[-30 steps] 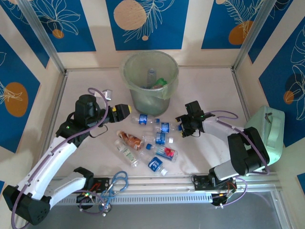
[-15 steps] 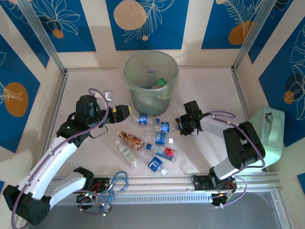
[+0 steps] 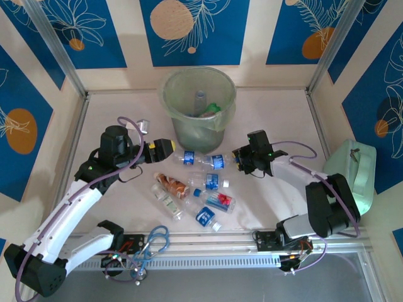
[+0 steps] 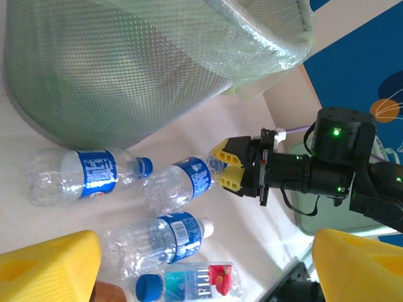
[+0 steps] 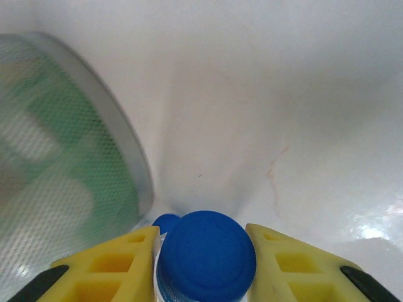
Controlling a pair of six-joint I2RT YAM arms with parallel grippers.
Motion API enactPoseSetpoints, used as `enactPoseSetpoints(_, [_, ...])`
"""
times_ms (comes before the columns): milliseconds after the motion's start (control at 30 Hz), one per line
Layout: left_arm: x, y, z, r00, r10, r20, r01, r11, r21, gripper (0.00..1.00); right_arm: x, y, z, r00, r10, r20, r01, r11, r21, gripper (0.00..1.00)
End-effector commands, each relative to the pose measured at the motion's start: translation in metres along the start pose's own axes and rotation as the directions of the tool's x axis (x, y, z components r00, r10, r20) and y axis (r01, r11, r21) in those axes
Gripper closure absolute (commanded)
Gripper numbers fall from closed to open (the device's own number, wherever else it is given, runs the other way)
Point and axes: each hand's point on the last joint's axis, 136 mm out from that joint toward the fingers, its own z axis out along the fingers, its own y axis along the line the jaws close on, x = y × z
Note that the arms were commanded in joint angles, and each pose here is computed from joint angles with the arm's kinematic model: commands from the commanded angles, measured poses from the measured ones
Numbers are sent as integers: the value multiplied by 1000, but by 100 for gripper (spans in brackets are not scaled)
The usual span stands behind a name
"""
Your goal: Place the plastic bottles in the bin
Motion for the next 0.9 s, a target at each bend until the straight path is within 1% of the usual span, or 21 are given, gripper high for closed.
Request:
enactPoseSetpoints(0, [-7,-18,-5,1000,4,11,-5,997,79,10,6,13,-17,995,-98,5,98,993,-71,67])
enactPoseSetpoints(67, [-5,-24,-3,1000,-4,-4,4,993,118,7,12,23,-29,986,-166,12,166,979,-115,67])
enactPoseSetpoints(167, [-2,-33,-1,1000,-6,-28,11,984,178,2,27,48,-55,951,-308,30,307,928,-212,68])
enactPoseSetpoints(233, [0,-37,1,999,1,-48,9,978,210,0,42,69,-78,908,-415,52,412,866,-285,68])
enactPoseSetpoints(267, [1,-41,2,998,2,-61,12,973,231,0,51,81,-92,880,-469,73,465,823,-325,68])
enactPoseSetpoints(400, [1,-60,2,997,-14,-82,43,933,356,0,78,114,-137,804,-581,126,570,691,-445,67])
enactPoseSetpoints(433, [-1,-68,1,996,-18,-84,50,915,401,0,85,122,-147,786,-603,136,586,657,-474,67])
enactPoseSetpoints(533, [-3,-83,-1,995,-25,-99,71,873,482,0,103,144,-172,743,-648,167,619,572,-539,67])
enactPoseSetpoints(667, [-2,-95,-4,994,7,-105,49,852,520,0,115,162,-191,723,-665,188,629,521,-577,67])
enactPoseSetpoints(867, [5,-94,0,992,26,-123,41,857,513,0,133,182,-204,709,-684,173,611,474,-634,67])
